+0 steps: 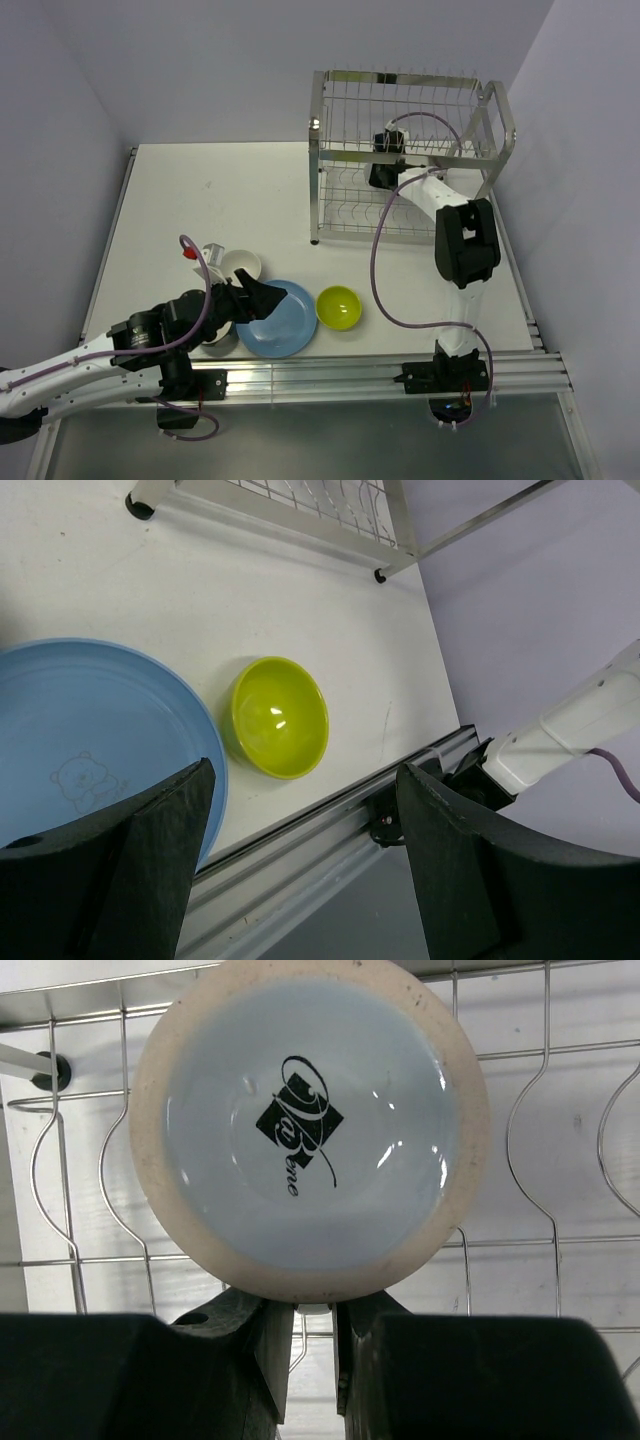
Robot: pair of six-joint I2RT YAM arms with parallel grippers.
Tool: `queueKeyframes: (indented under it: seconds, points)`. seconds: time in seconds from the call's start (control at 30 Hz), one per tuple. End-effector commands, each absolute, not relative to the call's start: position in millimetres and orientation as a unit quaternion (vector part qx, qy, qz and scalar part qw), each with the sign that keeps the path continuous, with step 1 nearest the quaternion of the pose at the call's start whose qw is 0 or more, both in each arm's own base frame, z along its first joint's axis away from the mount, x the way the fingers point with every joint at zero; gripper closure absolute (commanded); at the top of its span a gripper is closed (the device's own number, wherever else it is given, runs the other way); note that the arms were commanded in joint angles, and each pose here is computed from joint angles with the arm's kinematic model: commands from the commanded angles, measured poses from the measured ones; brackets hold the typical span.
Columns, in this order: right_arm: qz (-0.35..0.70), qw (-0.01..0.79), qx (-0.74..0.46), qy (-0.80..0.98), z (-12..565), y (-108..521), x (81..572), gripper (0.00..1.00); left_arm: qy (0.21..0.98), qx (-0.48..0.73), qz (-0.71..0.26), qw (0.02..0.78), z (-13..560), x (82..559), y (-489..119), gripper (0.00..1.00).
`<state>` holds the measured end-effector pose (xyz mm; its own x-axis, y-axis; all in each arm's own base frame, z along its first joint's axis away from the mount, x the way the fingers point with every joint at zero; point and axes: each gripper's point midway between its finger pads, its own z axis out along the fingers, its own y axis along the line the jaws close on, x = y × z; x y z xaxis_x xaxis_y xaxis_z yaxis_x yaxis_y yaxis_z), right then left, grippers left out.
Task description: Load the mixed dishes into the dish rack
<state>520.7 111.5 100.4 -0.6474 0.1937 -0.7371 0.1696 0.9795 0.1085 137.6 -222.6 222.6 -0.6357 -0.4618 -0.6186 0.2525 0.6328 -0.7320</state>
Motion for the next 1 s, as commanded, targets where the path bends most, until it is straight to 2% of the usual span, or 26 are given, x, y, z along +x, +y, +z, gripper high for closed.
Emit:
queueKeyframes:
  seconds: [0.0, 0.07, 0.1, 0.2, 0.27, 0.3, 0.57, 0.97]
  points:
    - [0.004, 0.455, 0.103, 0.884, 133.3, 113.4, 542.6, 0.79, 0.790, -0.060, -0.439, 0.424, 230.1, 136.7, -228.2, 0.20]
    - [0.003, 0.454, 0.102, 0.885, 131.9, 113.6, 543.2, 0.69, 0.791, -0.060, -0.438, 0.424, 229.7, 136.7, -228.4, 0.20]
    - [0.002, 0.452, 0.101, 0.886, 130.5, 114.3, 542.5, 0.59, 0.791, -0.059, -0.438, 0.423, 230.0, 136.6, -228.8, 0.20]
    - [0.000, 0.450, 0.104, 0.887, 128.9, 113.9, 541.3, 0.40, 0.791, -0.058, -0.438, 0.423, 229.6, 136.7, -229.7, 0.20]
    - [-0.001, 0.450, 0.104, 0.887, 128.3, 113.4, 538.5, 0.37, 0.792, -0.058, -0.437, 0.421, 229.3, 136.5, -230.1, 0.20]
    - [0.003, 0.452, 0.106, 0.886, 129.3, 114.0, 537.8, 0.31, 0.793, -0.059, -0.437, 0.421, 228.6, 136.5, -230.1, 0.20]
    - [0.042, 0.443, 0.118, 0.888, 127.7, 121.4, 518.9, 0.31, 0.792, -0.061, -0.441, 0.417, 227.3, 135.5, -231.0, 0.20]
    - [0.175, 0.428, 0.150, 0.874, 131.8, 146.8, 481.2, 0.31, 0.798, -0.080, -0.428, 0.416, 231.7, 135.7, -217.8, 0.20]
